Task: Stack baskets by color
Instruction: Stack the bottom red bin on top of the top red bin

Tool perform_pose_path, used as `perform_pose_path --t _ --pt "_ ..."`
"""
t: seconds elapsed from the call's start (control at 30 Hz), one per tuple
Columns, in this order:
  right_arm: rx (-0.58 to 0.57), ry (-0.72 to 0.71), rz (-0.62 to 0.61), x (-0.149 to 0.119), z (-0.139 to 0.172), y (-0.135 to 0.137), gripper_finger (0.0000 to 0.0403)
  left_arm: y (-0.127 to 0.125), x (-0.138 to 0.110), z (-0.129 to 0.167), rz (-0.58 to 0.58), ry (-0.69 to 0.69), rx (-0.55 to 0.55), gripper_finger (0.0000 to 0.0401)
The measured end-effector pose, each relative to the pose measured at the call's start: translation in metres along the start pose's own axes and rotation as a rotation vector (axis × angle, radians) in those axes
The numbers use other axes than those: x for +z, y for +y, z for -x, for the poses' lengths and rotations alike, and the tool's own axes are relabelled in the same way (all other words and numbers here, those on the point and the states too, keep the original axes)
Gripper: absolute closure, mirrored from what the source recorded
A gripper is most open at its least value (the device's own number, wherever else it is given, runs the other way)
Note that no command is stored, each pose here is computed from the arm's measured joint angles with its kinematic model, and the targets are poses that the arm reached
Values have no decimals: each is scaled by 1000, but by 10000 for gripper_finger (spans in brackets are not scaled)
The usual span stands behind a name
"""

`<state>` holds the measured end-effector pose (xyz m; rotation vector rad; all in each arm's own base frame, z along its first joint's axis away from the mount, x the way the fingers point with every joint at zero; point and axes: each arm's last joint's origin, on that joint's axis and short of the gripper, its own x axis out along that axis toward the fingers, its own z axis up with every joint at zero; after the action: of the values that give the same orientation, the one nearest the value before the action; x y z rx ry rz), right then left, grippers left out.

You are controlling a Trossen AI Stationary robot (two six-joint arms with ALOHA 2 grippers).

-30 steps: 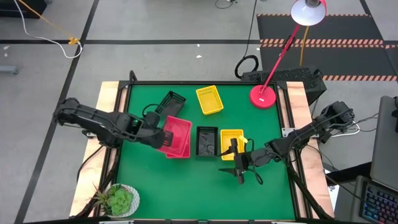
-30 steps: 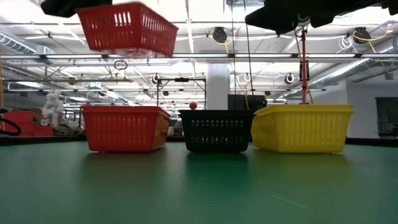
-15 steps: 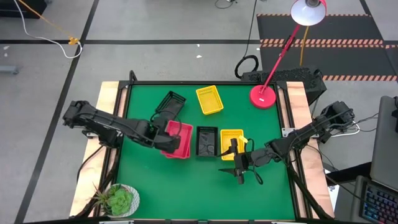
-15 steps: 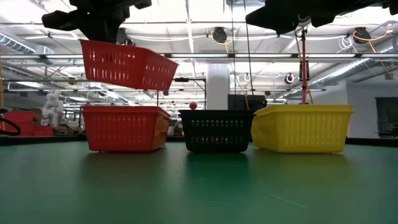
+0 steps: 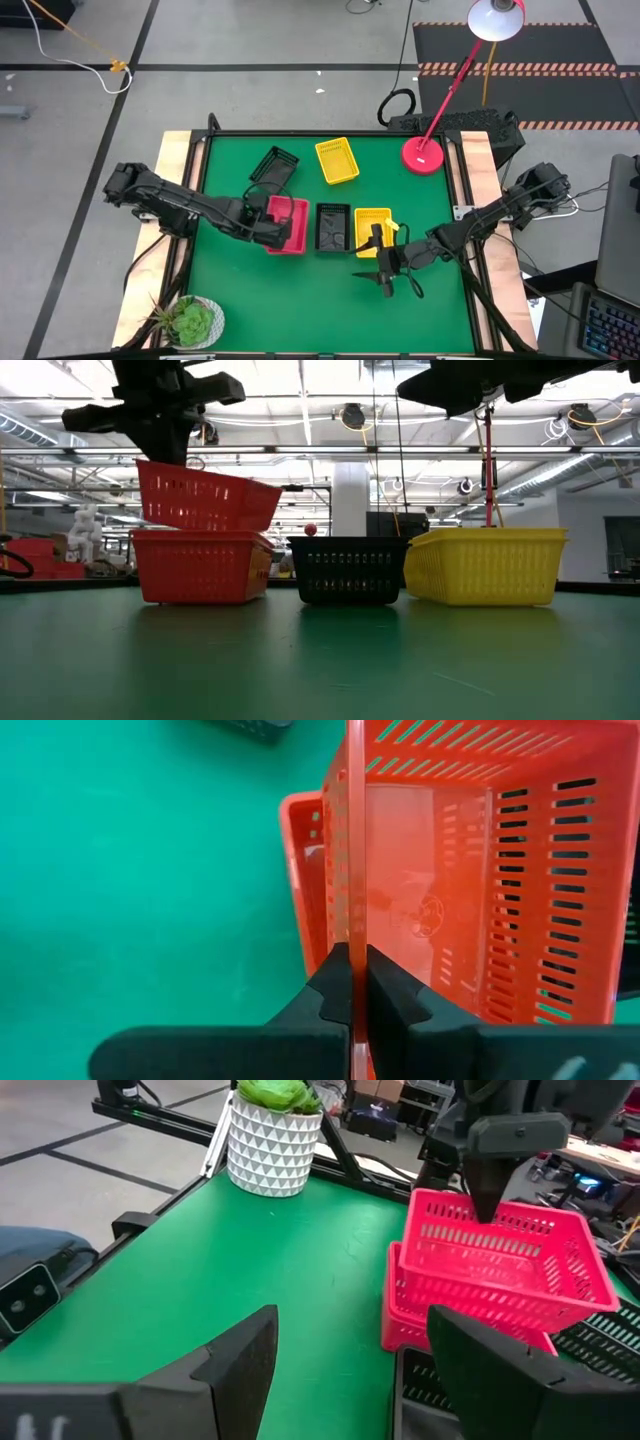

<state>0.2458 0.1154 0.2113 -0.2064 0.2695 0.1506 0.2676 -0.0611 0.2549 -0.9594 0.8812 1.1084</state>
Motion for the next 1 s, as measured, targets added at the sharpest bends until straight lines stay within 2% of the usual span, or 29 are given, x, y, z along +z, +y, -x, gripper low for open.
perform_pose_path --t 0.57,0.73,1.0 --pt "0 -1 -2 0 0 0 154 -2 -2 -5 74 -8 0 393" --pt "0 -1 -2 0 0 0 154 -4 -2 -6 75 -7 -10 393" --pt "0 -4 -3 0 0 0 154 -9 -7 -19 58 4 33 383"
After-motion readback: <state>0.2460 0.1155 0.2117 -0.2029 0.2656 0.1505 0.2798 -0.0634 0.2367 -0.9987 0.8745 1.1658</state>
